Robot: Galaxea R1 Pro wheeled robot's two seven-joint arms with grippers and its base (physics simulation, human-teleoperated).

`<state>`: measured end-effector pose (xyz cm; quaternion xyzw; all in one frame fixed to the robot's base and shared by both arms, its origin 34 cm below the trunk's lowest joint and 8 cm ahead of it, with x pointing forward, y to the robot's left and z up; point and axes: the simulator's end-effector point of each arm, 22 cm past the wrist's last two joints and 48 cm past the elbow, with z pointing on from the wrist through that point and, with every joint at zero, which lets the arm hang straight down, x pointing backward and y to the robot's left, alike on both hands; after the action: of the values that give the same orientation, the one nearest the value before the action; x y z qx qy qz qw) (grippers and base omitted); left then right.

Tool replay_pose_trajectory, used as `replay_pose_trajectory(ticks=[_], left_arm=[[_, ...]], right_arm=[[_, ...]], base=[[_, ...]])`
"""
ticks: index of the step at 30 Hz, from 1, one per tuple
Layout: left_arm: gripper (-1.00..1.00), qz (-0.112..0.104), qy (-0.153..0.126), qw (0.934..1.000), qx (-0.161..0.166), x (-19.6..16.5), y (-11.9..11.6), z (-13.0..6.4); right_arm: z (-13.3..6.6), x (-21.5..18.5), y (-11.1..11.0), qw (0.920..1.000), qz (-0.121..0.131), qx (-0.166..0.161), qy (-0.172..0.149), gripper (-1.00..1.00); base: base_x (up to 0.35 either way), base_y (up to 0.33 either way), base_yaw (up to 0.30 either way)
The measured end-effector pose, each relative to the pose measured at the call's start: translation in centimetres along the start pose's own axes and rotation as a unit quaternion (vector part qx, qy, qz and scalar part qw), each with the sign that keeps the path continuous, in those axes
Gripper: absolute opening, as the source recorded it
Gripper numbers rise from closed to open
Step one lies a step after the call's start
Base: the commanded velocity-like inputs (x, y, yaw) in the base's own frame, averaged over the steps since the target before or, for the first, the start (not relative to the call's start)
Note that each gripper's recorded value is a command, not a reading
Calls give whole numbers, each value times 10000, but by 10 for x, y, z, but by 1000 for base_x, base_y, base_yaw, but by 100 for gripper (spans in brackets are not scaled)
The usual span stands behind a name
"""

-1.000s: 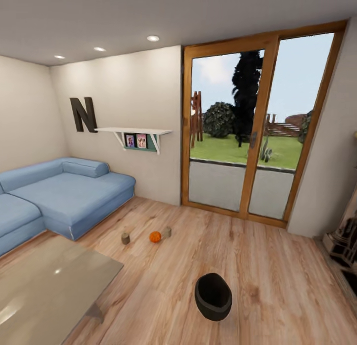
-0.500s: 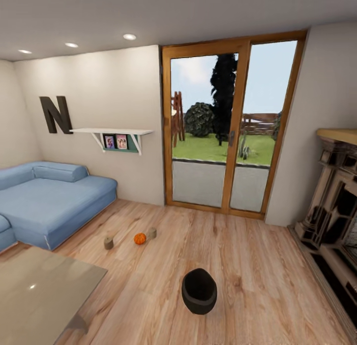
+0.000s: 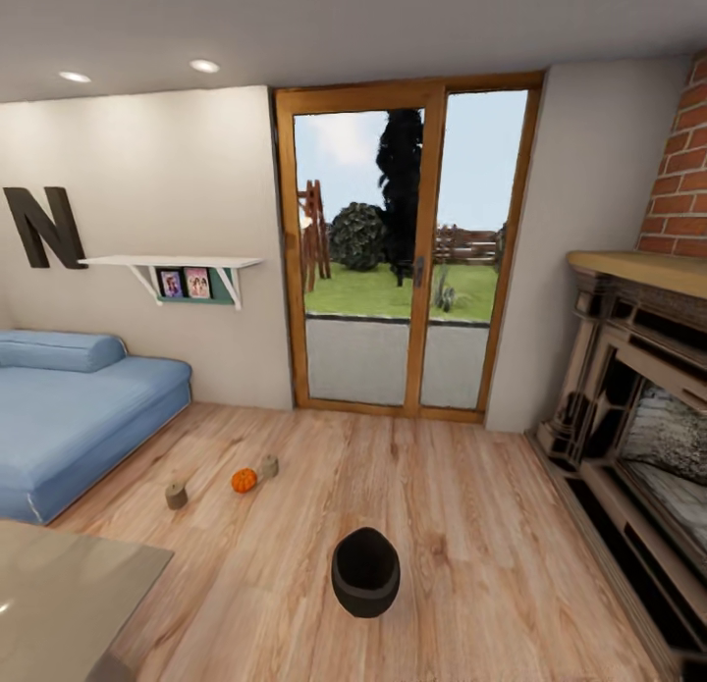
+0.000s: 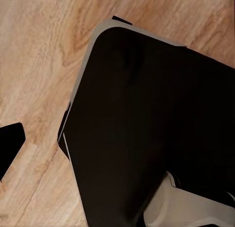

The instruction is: Place each of the two pumpkins and all three candles from the living room inside a cabinet in the living room (use any cabinet), then make sure every cabinet is closed, and position the cauldron so it is next to a table in the living room.

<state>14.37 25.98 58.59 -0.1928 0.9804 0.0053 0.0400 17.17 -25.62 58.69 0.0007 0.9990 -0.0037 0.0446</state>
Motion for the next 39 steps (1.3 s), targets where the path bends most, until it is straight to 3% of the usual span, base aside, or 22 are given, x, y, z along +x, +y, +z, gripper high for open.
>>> replay_pose_trajectory(ticks=[39], left_arm=[[100, 0, -2, 10000, 0, 0, 0, 0]], right_arm=[[0, 0, 0, 10000, 0, 0, -3, 100]], base=[[0, 0, -258]])
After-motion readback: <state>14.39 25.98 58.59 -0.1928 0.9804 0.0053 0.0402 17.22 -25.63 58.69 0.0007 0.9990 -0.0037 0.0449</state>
